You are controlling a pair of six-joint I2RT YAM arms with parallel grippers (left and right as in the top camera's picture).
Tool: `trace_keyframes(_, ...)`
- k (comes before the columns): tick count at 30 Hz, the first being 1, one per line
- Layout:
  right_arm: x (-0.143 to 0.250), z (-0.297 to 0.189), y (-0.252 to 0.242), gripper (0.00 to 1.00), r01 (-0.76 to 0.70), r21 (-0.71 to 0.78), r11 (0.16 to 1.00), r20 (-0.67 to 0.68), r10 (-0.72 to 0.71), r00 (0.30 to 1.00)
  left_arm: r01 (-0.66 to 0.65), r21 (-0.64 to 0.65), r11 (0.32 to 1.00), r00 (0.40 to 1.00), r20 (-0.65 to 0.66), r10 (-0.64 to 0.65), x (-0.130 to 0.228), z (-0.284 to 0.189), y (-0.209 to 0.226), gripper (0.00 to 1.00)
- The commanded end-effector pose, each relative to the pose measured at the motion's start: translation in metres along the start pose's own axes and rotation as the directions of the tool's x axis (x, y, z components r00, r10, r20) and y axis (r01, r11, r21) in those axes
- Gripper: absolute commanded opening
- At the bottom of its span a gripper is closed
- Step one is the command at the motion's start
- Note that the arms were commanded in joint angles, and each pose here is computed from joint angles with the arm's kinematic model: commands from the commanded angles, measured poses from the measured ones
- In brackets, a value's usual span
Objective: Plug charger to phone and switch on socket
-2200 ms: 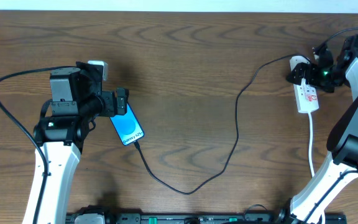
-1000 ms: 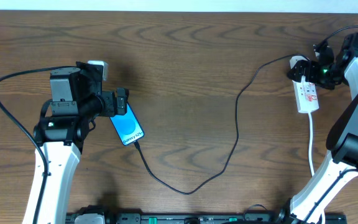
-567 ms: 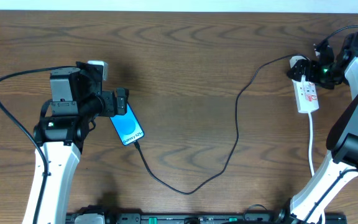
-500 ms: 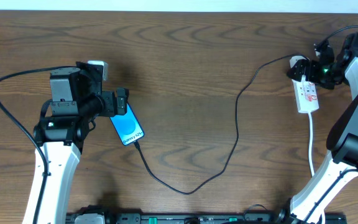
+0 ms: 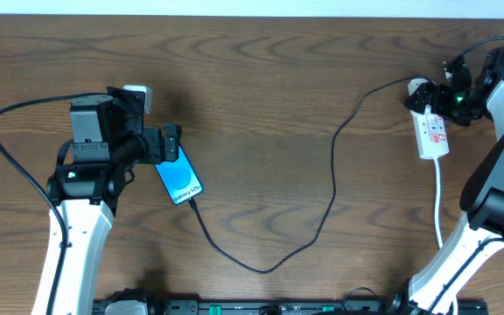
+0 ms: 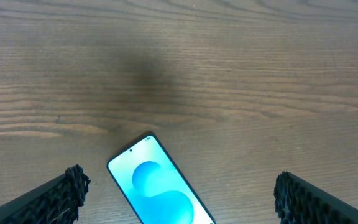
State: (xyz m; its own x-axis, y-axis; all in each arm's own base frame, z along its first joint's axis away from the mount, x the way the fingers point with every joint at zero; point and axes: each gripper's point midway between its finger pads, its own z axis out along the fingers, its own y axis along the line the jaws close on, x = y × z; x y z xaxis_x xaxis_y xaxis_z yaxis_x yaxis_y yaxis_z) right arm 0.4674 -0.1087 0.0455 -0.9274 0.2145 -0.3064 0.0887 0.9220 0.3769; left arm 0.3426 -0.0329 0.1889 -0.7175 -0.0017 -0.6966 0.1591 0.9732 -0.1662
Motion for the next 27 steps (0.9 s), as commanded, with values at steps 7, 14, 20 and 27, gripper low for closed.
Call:
trace_keyframes(7, 0.012, 0.014, 0.030, 0.99, -0.029, -0.124, 0.992, -0.050, 0.023, 0.999, -0.030, -0.009, 0.999, 0.999, 0.029, 0.031, -0.011, -0.006, -0.001, 0.98)
trace_keyframes(14, 0.012, 0.015, 0.033, 0.99, -0.032, -0.128, 0.991, -0.053, 0.026, 0.998, -0.030, -0.009, 0.999, 0.999, 0.028, 0.031, -0.011, -0.006, -0.001, 0.98)
trace_keyframes(20, 0.011, 0.014, 0.042, 0.99, -0.034, -0.176, 0.984, -0.048, 0.025, 0.999, -0.030, -0.009, 0.999, 0.999, 0.028, 0.031, -0.011, -0.006, -0.001, 0.98)
trace_keyframes(27, 0.013, 0.015, 0.042, 0.99, -0.038, -0.178, 0.983, -0.054, 0.029, 0.998, -0.030, -0.009, 0.999, 0.999, 0.028, 0.031, -0.011, -0.006, -0.001, 0.98)
